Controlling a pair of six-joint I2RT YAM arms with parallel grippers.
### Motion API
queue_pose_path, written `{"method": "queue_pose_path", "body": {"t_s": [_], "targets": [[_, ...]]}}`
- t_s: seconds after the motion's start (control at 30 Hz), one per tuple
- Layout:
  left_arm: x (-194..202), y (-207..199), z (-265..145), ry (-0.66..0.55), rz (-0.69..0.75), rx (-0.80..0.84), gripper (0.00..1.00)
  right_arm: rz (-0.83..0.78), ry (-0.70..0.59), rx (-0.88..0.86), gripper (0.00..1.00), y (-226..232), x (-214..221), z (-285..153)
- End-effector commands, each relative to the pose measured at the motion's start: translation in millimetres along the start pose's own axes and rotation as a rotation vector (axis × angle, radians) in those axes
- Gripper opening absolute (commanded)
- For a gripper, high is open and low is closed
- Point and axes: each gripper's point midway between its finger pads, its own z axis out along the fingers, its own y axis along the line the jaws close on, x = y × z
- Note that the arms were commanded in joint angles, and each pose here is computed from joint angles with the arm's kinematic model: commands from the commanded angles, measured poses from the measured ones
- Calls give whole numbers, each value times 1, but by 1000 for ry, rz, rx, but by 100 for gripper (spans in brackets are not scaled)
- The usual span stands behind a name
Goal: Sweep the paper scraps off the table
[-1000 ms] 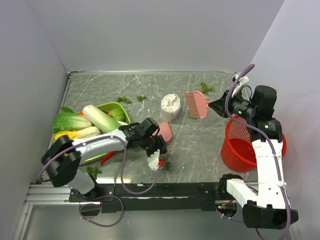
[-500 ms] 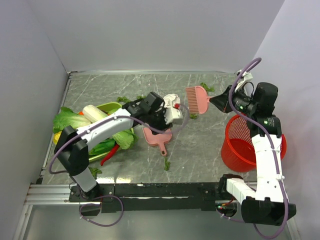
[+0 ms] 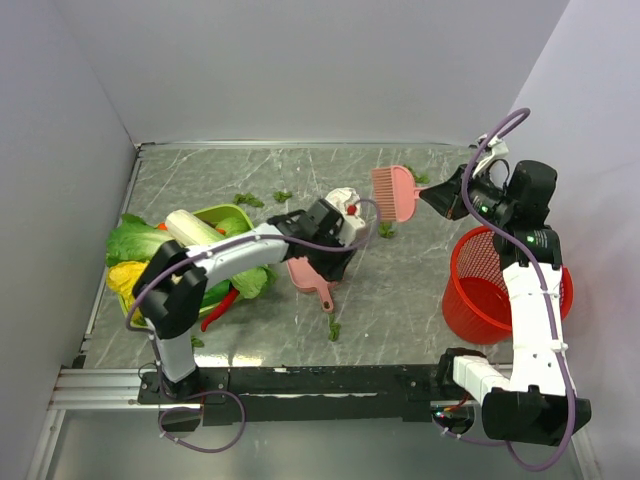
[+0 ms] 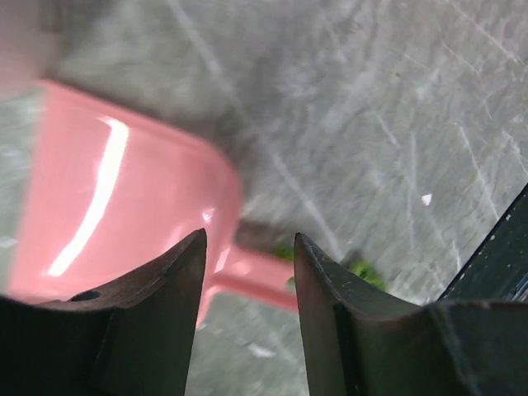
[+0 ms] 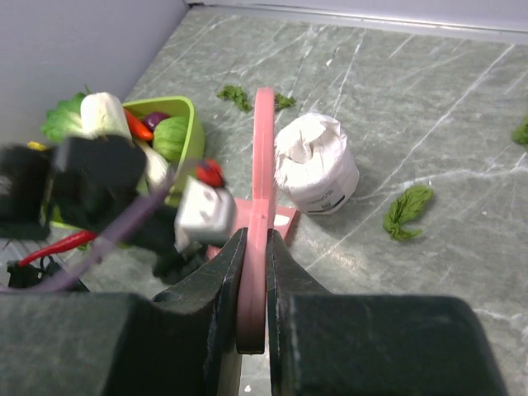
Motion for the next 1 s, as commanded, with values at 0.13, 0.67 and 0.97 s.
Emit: {"method": "queue_pose_path", "body": {"t_s": [0.13, 0.67, 0.97], "targets": [[-4, -12, 38, 6, 38, -152, 51, -42, -69, -14, 0, 6, -18, -6], [-35, -35, 18, -65, 250, -38, 41, 23, -92, 28, 0, -12, -5, -13], [-19, 7, 43, 22, 281, -213, 46, 37, -81, 15, 0, -18, -9, -6]]}}
